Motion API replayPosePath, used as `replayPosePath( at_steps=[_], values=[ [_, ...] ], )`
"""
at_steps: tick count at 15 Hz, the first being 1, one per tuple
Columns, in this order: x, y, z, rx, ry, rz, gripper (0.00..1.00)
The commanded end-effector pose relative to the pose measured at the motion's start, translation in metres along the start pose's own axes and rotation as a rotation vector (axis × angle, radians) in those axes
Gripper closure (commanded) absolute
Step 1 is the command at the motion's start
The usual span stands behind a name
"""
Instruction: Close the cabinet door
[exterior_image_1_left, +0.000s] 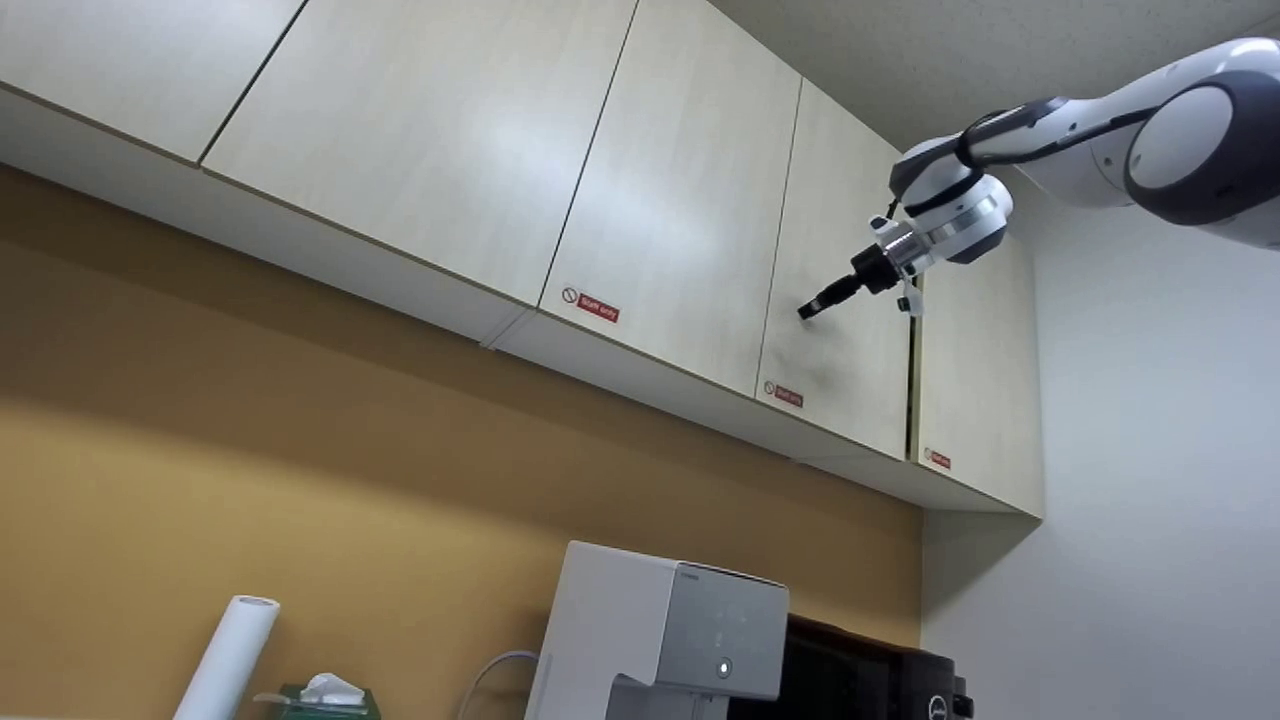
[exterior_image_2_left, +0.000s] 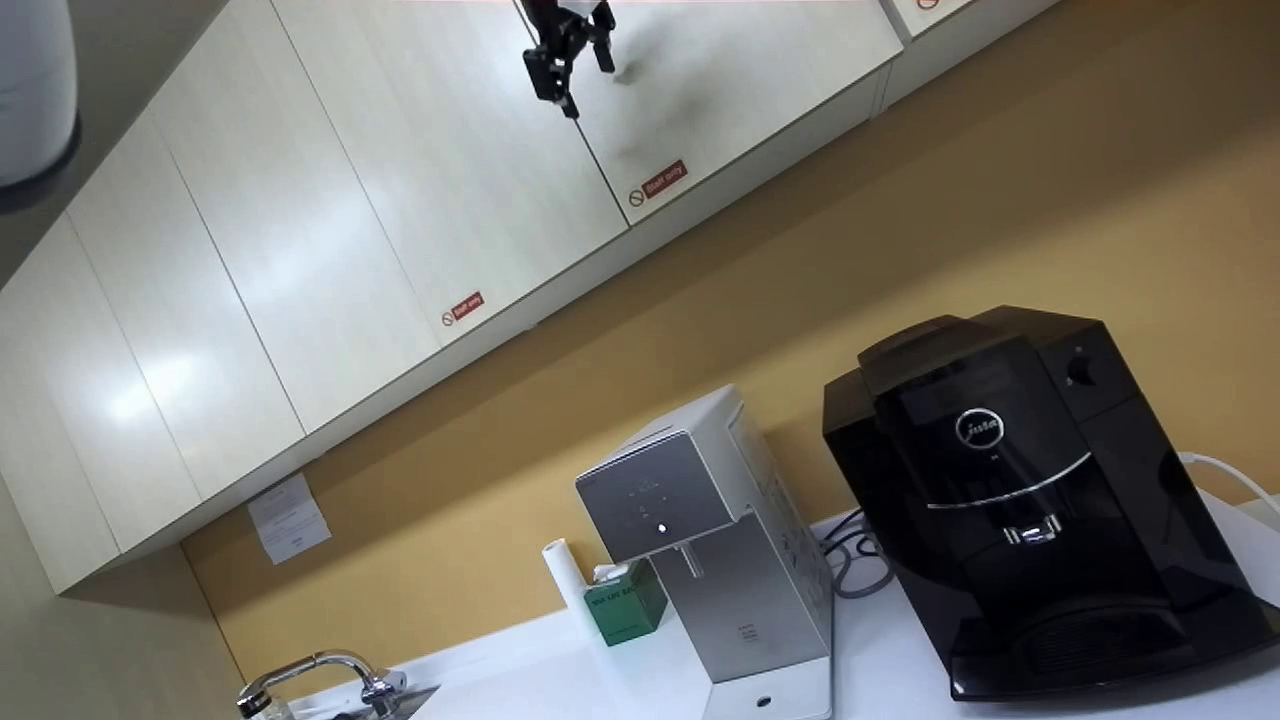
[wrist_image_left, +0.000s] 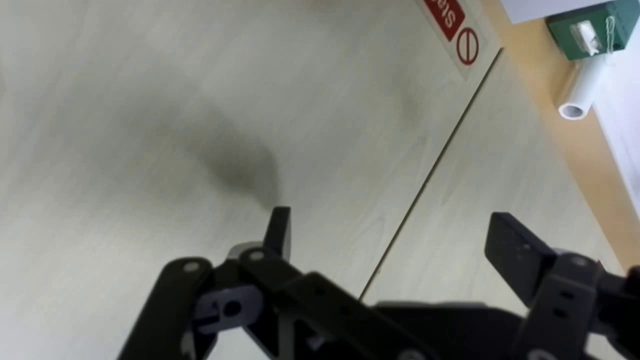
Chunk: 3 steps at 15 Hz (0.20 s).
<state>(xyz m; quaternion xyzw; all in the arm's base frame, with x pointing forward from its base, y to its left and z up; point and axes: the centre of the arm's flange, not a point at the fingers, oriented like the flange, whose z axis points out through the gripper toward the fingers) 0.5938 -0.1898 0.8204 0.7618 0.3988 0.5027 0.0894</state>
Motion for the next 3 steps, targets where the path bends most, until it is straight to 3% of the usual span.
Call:
replayPosePath(
  at_steps=[1,3],
  values=[
    [-0.0018,-0.0323,-0.0166,0.013,-0.121,0.087,0.0],
    [-0.0031,-0.0402,-0.0152,0.053,-0.178,0.109,0.0]
  ],
)
